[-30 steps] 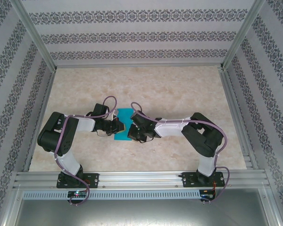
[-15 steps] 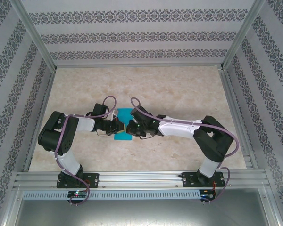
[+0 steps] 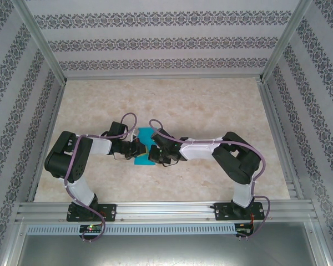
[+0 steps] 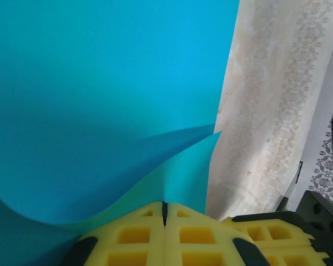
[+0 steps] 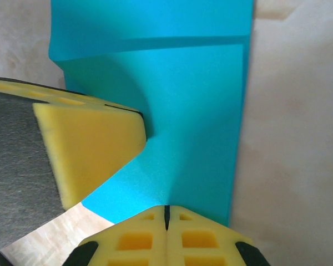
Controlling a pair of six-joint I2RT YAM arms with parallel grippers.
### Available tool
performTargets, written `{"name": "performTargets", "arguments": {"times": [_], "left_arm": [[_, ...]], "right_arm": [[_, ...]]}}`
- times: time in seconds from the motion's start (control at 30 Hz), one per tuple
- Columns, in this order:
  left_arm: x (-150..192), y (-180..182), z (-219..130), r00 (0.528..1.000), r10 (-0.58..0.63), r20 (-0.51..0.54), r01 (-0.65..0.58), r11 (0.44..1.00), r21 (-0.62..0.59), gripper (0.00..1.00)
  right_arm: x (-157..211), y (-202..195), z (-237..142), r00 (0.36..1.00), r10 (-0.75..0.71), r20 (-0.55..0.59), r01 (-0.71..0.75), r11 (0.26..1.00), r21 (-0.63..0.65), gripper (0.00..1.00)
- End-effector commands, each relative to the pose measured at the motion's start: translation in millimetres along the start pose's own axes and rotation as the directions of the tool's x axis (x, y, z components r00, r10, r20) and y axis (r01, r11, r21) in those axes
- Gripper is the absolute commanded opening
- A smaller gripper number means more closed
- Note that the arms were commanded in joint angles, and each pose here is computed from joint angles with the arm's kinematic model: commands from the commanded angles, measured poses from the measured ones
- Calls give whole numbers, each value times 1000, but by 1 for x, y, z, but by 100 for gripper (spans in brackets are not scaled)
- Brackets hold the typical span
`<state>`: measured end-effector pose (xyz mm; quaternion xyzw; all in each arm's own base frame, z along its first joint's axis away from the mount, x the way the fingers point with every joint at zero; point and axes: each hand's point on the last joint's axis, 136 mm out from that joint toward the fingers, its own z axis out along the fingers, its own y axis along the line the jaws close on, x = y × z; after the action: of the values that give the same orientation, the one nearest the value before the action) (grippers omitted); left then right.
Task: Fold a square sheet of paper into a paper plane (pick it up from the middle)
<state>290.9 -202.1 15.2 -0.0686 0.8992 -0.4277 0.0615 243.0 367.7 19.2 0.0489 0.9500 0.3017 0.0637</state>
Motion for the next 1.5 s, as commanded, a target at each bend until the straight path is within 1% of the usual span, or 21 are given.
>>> {"name": "performTargets", "arguments": {"times": [0.0, 0.13, 0.3, 0.37, 0.47, 0.57, 0.67, 0.73, 0.97, 1.07, 1.2, 1.3, 1.47], "left_arm": [[39, 60, 6, 988, -139, -67, 122, 970, -208, 0], [28, 56, 3, 993, -116, -27, 107, 970, -216, 0], [4, 49, -5, 997, -48, 59, 59, 978, -202, 7], [-4, 51, -8, 996, -48, 80, 62, 980, -190, 10], [-19, 53, -15, 989, -64, 137, 86, 983, -159, 11], [-32, 54, -20, 982, -66, 179, 93, 985, -147, 13], [-38, 67, -27, 976, -77, 204, 115, 977, -182, 12], [-45, 74, -33, 968, -100, 228, 143, 974, -178, 13], [-57, 74, -39, 964, -105, 244, 151, 972, -179, 14], [-55, 63, -36, 969, -103, 226, 130, 985, -110, 15], [-52, 48, -36, 972, -101, 211, 111, 993, -35, 18], [-50, 40, -41, 973, -90, 212, 96, 995, -20, 19], [-52, 25, -52, 969, -69, 235, 71, 997, -1, 24]], "right_arm": [[13, -20, 9, 998, 17, -57, -14, 998, 58, 0], [22, -35, 10, 995, 45, -88, -37, 995, 95, 0], [35, -63, 8, 987, 77, -142, -49, 981, 186, 0], [43, -72, 10, 980, 90, -176, -53, 977, 205, 0], [52, -82, 13, 970, 108, -216, -58, 973, 225, 0], [58, -86, 15, 963, 118, -243, -60, 971, 233, 0], [59, -87, 14, 961, 120, -248, -58, 969, 241, 0], [59, -87, 13, 961, 119, -248, -58, 968, 242, 0], [60, -90, 11, 961, 125, -247, -61, 966, 252, 0], [52, -76, 10, 968, 98, -232, -47, 975, 215, 0], [29, -31, 10, 982, 31, -184, -12, 995, 99, 0], [9, 0, 4, 992, -16, -128, 19, 1000, 22, 0], [-8, 26, -8, 996, -60, -64, 56, 997, -55, 2]]}}
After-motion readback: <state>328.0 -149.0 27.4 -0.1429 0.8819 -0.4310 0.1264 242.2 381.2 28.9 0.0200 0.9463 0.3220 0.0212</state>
